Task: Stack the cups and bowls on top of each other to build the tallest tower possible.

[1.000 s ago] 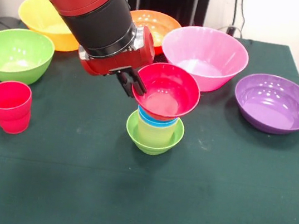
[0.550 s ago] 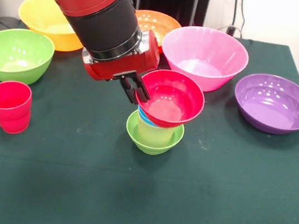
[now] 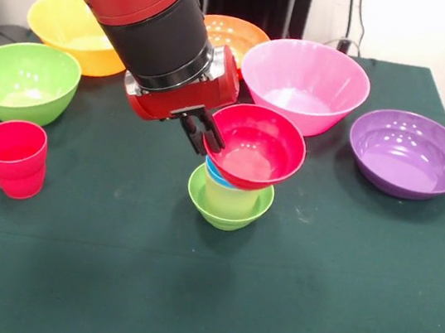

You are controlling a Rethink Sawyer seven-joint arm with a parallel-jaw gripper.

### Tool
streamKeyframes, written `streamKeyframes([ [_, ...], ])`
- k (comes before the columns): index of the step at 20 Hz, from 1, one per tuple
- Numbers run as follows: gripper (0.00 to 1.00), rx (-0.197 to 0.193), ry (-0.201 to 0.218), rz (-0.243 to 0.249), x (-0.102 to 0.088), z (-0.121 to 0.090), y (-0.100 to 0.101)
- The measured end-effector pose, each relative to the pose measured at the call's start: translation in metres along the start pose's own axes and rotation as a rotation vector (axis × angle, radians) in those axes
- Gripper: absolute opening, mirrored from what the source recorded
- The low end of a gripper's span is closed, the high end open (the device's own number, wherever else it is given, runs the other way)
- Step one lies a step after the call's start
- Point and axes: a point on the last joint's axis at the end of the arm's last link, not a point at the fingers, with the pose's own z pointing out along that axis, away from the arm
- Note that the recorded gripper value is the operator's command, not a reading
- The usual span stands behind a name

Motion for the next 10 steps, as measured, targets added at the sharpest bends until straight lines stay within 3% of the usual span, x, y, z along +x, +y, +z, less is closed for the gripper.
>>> streamKeyframes([
  [10, 0.00, 0.006, -0.001, 0.003, 0.0021, -0.0008, -0.0057],
])
